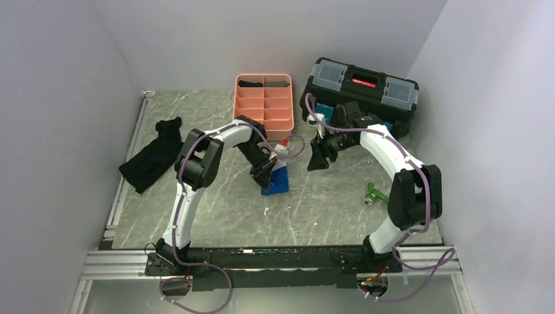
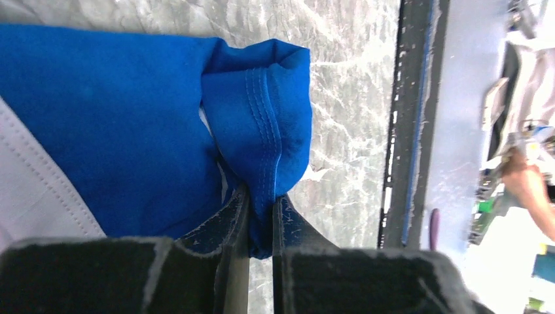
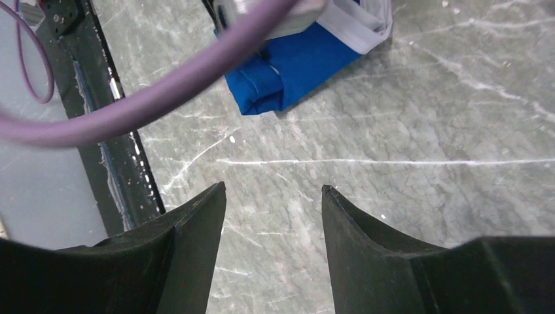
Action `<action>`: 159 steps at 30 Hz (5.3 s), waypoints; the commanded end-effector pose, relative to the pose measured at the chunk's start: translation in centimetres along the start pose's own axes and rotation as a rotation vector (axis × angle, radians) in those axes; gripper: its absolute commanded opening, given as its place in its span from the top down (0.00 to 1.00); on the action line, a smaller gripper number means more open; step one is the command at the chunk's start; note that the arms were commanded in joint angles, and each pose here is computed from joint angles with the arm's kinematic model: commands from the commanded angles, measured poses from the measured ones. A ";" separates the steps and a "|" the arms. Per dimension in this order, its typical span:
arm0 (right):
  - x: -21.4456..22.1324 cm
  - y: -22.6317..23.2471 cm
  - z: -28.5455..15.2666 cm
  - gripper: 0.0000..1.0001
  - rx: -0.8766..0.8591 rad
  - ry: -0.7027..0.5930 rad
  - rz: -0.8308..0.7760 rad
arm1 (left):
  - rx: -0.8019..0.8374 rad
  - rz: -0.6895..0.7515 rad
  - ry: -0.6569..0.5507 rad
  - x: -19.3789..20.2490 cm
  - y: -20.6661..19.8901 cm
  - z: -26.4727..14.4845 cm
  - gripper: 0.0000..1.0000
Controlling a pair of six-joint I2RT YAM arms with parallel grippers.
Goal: Roll the underwear
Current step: Roll the underwear to the center of the board.
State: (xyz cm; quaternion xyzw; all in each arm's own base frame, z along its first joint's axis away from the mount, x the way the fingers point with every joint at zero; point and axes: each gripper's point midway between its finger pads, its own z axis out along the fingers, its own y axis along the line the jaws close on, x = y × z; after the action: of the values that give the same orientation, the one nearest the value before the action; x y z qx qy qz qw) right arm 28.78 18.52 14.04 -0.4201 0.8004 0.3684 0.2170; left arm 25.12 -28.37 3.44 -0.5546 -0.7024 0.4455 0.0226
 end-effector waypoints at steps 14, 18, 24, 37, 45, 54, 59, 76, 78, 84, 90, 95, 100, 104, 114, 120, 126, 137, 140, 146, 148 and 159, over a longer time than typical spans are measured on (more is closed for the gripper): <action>-0.7 5.4 5.4 0.41 0.113 0.045 -0.446 | 0.134 -0.232 -0.008 0.9 0.6 0.3 1.00; -0.4 5.7 7.0 0.40 0.124 0.098 -0.507 | 0.146 -0.255 0.002 1.0 0.9 0.6 1.00; -0.6 4.8 9.0 0.40 0.158 0.163 -0.575 | 0.163 -0.283 0.007 1.1 0.9 0.7 1.00; 0.5 5.1 12.8 0.40 0.117 0.254 -0.661 | 0.150 -0.284 0.011 1.8 0.4 0.8 1.00; 1.6 4.8 14.6 0.40 0.103 0.300 -0.688 | 0.164 -0.294 0.010 2.0 0.2 0.8 1.00; 2.2 4.3 16.6 0.46 0.103 0.346 -0.736 | 0.167 -0.294 0.009 2.0 0.1 0.8 1.00; 3.5 4.5 17.4 0.65 0.064 0.398 -0.723 | 0.168 -0.306 0.001 2.1 0.0 0.7 1.00; 9.6 7.9 17.3 1.00 -0.118 0.576 -0.393 | 0.002 -0.351 -0.045 3.4 -0.5 -2.0 0.43; 9.9 8.1 17.4 1.00 -0.121 0.579 -0.366 | -0.030 -0.365 -0.038 4.1 -0.3 -2.4 0.40; 10.7 8.2 17.6 1.00 -0.131 0.609 -0.308 | -0.109 -0.397 -0.007 6.4 0.1 -3.3 0.36; 10.7 8.2 17.8 1.00 -0.150 0.619 -0.277 | -0.182 -0.446 -0.018 8.4 0.8 -5.1 0.35; 10.3 8.4 17.7 1.00 -0.180 0.616 -0.250 | -0.248 -0.486 -0.055 9.6 1.5 -7.1 0.36; 9.1 8.6 17.4 1.00 -0.244 0.599 -0.204 | -0.352 -0.536 -0.103 10.8 2.2 -9.8 0.36; 8.3 8.3 17.4 1.00 -0.288 0.608 -0.193 | -0.474 -0.599 -0.152 12.4 3.0 -12.1 0.36; 5.8 6.2 17.1 1.00 -0.453 0.590 -0.069 | -0.760 -0.697 -0.342 16.2 3.0 -18.1 0.35; 5.1 5.1 17.8 1.00 -0.525 0.580 -0.024 | -0.891 -0.582 -0.432 16.5 0.3 -20.6 0.36; 5.6 4.2 18.9 1.00 -0.550 0.599 -0.012 | -0.933 -0.320 -0.471 14.2 -3.8 -20.4 0.38; 6.4 3.5 19.7 1.00 -0.557 0.598 0.007 | -0.990 0.159 -0.360 7.4 -9.6 -16.8 0.37; 6.4 3.6 19.8 1.00 -0.560 0.596 0.008 | -0.973 0.234 -0.346 5.1 -10.6 -16.1 0.36; 6.3 3.5 19.8 1.00 -0.553 0.594 0.004 | -0.916 0.334 -0.281 2.0 -10.5 -13.5 0.36; 6.2 3.5 19.7 1.00 -0.551 0.591 0.001 | -0.894 0.366 -0.249 1.3 -10.1 -12.4 0.36; 6.4 3.4 19.8 1.00 -0.549 0.600 0.009 | -0.788 0.482 -0.144 -1.9 -6.6 -6.5 0.36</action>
State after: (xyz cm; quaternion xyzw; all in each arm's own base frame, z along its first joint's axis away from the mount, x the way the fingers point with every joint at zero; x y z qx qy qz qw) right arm 22.72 32.71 2.33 -0.5068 0.7095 0.4669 -0.1473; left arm 22.65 -22.98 11.21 -0.6140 -0.7064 0.1831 -0.3008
